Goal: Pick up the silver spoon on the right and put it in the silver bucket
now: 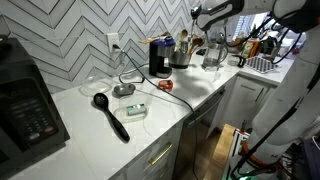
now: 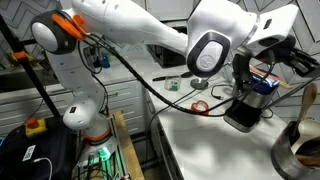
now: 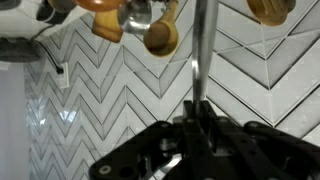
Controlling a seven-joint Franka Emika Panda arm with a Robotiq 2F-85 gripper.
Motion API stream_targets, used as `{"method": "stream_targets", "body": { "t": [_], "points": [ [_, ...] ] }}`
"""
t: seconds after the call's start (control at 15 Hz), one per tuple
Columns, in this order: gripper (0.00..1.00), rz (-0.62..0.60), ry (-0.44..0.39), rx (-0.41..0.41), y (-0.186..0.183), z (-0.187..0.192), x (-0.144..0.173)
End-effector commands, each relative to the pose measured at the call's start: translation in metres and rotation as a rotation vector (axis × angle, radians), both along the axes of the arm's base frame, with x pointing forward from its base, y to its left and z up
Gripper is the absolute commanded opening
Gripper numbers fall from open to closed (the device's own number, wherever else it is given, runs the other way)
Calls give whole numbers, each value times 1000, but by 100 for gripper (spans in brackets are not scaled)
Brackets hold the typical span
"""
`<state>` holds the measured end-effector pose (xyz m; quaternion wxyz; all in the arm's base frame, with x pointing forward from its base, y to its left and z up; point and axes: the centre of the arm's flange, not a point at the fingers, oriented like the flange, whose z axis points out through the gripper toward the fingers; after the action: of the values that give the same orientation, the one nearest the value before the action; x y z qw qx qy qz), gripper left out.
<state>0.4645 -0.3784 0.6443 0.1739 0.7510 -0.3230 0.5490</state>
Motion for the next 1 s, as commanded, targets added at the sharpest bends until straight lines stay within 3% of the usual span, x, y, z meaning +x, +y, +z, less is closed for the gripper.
{"method": "stream_targets", "body": {
  "t": [0.0,0.4,0.6,0.67,0.73,0.87,0.93],
  "points": [
    [3,20,-99,-177,-20,-32,20],
    [3,38,-243,-481,-41,-85,9],
    [3,-43,-276,-620,-38,-97,3],
    [3,-80,-257,-634,-37,-99,0],
    [11,-31,-264,-570,-42,-95,-6],
    [11,-59,-251,-596,-41,-101,-5],
    [3,-60,-249,-600,-41,-101,-3]
  ]
}}
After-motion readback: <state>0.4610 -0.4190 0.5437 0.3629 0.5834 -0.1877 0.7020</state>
